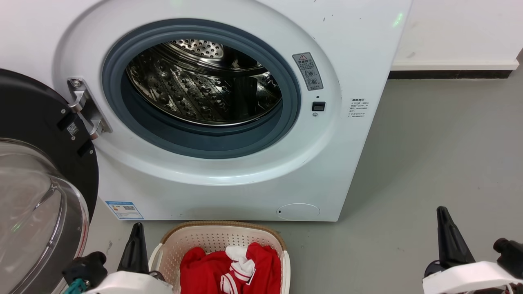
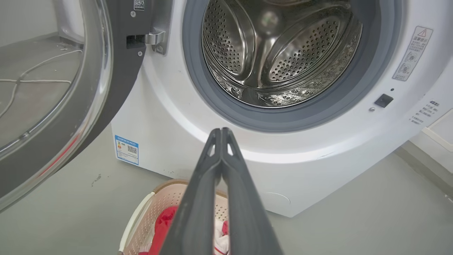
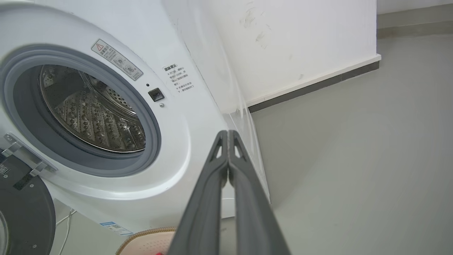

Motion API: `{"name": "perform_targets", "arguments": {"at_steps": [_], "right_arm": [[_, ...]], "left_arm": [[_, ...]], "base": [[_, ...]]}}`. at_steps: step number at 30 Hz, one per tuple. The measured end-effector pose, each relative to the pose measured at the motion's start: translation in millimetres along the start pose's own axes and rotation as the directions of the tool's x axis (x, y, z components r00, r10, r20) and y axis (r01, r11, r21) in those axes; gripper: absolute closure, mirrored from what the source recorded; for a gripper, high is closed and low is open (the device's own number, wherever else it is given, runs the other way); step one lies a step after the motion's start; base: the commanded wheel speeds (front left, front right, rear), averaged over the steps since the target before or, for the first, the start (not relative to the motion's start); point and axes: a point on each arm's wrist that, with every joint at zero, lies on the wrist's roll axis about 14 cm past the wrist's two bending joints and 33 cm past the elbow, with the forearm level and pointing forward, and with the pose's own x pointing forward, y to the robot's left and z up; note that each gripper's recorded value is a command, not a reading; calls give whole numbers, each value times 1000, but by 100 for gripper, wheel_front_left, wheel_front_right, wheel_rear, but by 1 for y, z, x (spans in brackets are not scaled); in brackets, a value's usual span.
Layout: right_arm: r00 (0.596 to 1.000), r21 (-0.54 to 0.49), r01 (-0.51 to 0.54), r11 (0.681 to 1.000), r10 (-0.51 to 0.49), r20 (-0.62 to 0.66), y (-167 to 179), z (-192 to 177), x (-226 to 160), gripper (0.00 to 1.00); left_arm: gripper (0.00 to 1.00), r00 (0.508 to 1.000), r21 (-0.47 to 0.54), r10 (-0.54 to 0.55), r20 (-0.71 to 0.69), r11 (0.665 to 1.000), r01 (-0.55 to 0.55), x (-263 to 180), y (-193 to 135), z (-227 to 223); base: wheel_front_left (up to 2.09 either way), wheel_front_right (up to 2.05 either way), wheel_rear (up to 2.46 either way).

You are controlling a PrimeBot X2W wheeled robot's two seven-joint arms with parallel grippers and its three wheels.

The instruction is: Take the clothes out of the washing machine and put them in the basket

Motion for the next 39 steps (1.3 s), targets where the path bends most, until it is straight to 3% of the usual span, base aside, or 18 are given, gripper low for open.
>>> {"name": "perform_targets", "arguments": {"at_steps": [17,39], "right_arm": [[999,273,37,961,-32,-20,-4,0,7,100],[999,547,51,835,-34,-40,-4,1,15,100]], "left_arm": [[100,999,-279,19,-38,960,-28,7,4,-1],[100,999,-567,-4,-50,823,-25,15,0,3]], "base": [[0,0,0],[0,0,0]]}}
